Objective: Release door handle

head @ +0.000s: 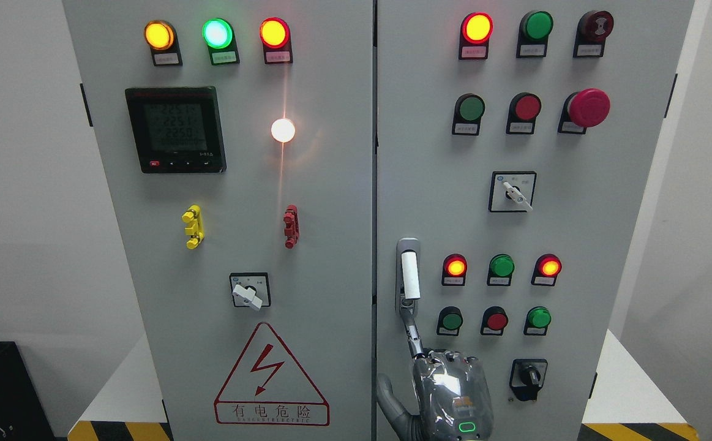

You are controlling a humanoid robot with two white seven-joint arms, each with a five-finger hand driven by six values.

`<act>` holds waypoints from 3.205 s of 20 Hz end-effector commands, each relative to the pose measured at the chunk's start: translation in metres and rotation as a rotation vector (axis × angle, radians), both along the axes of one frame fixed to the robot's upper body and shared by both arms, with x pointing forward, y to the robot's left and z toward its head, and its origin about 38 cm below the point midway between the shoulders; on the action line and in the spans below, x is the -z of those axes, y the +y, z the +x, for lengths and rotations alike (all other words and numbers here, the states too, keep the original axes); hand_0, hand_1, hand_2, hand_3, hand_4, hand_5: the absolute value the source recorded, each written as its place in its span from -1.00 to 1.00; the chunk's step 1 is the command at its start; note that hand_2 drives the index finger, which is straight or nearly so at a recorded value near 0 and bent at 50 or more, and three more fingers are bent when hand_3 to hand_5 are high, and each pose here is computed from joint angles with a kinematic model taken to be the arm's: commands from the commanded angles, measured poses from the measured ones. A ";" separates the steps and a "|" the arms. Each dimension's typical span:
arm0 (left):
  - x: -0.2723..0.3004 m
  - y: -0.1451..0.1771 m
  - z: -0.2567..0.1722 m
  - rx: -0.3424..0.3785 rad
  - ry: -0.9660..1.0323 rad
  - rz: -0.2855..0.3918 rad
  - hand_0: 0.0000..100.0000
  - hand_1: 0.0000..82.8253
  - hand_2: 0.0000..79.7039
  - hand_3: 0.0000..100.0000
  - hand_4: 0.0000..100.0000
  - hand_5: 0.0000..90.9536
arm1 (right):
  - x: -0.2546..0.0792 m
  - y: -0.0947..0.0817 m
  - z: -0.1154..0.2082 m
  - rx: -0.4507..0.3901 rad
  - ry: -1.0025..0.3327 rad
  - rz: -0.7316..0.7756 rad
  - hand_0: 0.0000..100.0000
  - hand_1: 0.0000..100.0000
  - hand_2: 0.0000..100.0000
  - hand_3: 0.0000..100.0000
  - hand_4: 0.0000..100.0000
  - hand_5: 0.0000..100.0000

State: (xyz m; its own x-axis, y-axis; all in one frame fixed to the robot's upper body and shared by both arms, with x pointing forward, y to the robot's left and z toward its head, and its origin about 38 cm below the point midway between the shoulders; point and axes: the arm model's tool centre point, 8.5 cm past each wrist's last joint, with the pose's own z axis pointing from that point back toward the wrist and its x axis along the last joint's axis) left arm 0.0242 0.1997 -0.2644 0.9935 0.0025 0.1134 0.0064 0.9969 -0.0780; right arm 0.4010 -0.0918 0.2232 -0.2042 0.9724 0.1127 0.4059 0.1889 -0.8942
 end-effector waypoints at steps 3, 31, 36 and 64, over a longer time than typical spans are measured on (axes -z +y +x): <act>0.000 0.000 -0.011 -0.001 0.017 -0.001 -0.76 0.34 -1.00 -1.00 -1.00 -1.00 | -0.011 0.000 -0.005 -0.005 -0.035 0.013 0.01 -0.56 -1.00 0.73 0.80 1.00; 0.000 0.000 -0.012 -0.001 0.019 -0.001 -0.76 0.34 -1.00 -1.00 -1.00 -1.00 | -0.022 -0.002 -0.009 -0.006 -0.065 0.024 0.00 -0.56 -1.00 0.75 0.81 1.00; 0.000 0.000 -0.011 -0.003 0.017 -0.001 -0.76 0.34 -1.00 -1.00 -1.00 -1.00 | -0.023 -0.001 -0.010 -0.010 -0.065 0.025 0.00 -0.56 -1.00 0.75 0.81 1.00; 0.000 0.000 -0.012 -0.003 0.019 -0.001 -0.76 0.34 -1.00 -1.00 -1.00 -1.00 | -0.021 -0.010 -0.046 -0.031 -0.085 0.062 0.05 -0.55 -0.51 0.63 0.71 0.90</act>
